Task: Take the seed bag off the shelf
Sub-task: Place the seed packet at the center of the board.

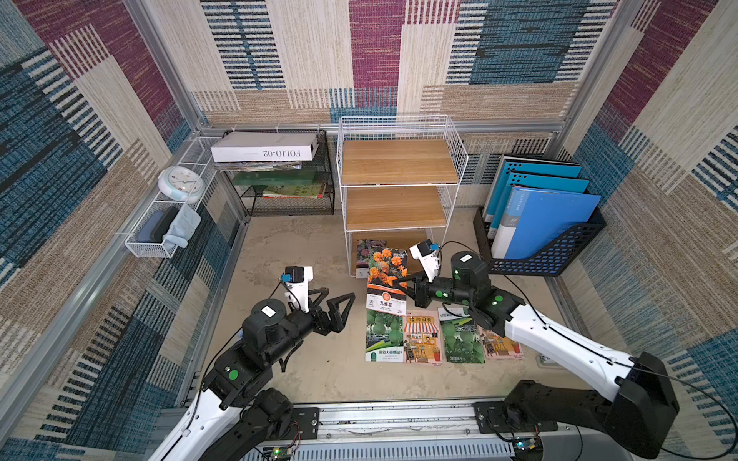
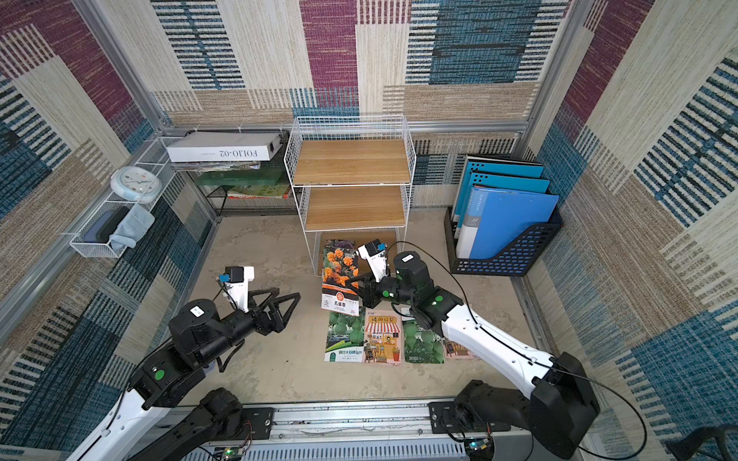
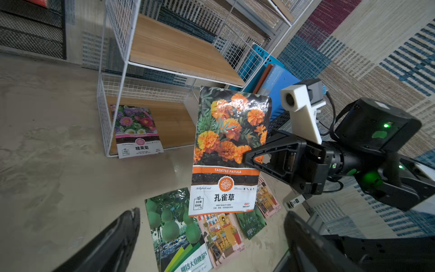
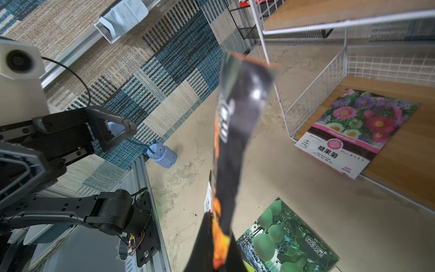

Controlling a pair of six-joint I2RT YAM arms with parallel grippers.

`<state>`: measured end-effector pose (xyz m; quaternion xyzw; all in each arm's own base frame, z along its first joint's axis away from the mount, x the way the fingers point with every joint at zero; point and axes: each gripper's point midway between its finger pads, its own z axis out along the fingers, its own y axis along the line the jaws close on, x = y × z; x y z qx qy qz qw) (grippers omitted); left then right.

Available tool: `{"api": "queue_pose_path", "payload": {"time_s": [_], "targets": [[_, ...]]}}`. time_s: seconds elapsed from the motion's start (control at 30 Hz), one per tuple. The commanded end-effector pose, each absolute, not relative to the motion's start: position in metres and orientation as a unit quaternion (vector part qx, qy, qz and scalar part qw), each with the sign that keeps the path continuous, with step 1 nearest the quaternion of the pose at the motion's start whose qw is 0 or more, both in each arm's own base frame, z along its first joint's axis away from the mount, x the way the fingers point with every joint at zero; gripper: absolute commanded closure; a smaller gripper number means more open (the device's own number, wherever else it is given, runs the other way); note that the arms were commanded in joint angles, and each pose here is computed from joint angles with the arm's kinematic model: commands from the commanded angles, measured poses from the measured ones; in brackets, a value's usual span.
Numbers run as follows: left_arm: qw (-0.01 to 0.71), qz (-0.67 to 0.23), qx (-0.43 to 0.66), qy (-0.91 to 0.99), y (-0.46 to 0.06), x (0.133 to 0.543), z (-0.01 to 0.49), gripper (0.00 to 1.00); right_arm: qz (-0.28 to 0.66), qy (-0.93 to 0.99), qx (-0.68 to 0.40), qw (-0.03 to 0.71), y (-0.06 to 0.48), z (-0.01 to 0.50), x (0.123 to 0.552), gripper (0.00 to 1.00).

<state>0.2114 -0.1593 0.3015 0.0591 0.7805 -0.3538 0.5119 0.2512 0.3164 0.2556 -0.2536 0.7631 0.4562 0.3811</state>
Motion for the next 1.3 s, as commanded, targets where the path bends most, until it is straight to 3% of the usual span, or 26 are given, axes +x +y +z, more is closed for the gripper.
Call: {"api": "queue_pose_path", "payload": {"time_s": [0.0, 0.37, 0.67, 1.27], "targets": [[0.529, -0.312, 0.045, 0.788, -0.141, 0.212, 0.301, 0.01, 0.492, 0.75, -0.252, 0.364, 0.337, 0.254, 0.246, 1.0], [0.505, -0.383, 0.067, 0.771, -0.159, 0.194, 0.334, 0.01, 0.52, 0.767, -0.266, 0.266, 0.452, 0.195, 0.222, 1.0], [0.489, -0.389, 0.071, 0.778, -0.156, 0.183, 0.341, 0.0, 0.546, 0.778, -0.251, 0.185, 0.532, 0.139, 0.207, 1.0], [0.468, -0.374, 0.069, 0.798, -0.157, 0.185, 0.323, 0.01, 0.556, 0.808, -0.164, 0.11, 0.577, 0.068, 0.223, 1.0]]}}
